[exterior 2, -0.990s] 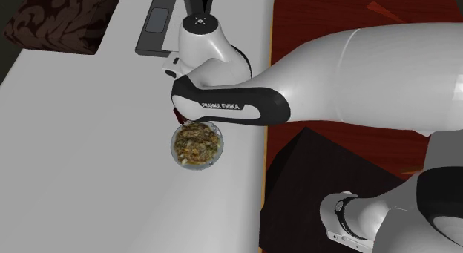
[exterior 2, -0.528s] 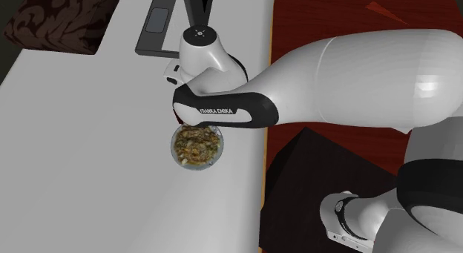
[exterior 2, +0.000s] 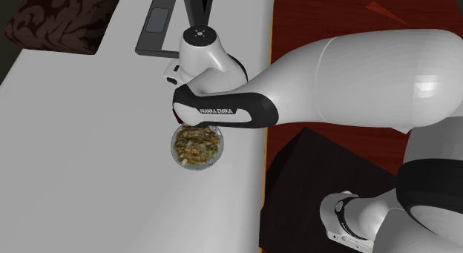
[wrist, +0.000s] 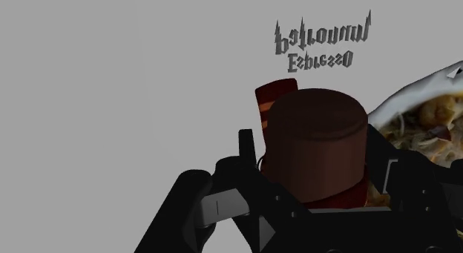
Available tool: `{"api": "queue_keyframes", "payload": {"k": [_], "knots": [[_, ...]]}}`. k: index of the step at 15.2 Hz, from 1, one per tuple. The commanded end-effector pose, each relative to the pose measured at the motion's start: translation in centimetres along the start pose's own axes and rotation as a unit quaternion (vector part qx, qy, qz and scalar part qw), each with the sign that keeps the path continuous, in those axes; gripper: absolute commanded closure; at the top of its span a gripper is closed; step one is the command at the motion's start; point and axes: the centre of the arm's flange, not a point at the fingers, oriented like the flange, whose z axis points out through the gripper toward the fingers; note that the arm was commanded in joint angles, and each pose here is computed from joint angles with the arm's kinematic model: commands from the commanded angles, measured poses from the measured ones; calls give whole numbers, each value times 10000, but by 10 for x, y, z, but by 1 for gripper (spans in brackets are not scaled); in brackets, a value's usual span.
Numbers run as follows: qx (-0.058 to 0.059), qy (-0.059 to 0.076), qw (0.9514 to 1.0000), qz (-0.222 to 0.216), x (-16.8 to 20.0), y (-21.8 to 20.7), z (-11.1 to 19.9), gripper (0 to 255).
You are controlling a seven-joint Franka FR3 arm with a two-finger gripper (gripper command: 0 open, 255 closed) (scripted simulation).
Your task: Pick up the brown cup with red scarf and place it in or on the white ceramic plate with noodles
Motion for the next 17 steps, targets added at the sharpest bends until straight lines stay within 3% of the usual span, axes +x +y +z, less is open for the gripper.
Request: {"api": "queue_keyframes", "payload": {"k": [1, 7, 17], "knots": [[-1, 1, 10000, -1, 0, 0, 0, 255], [-1, 1, 10000, -1, 0, 0, 0, 255], [-1, 1, 10000, -1, 10, 4, -52, 255]]}}
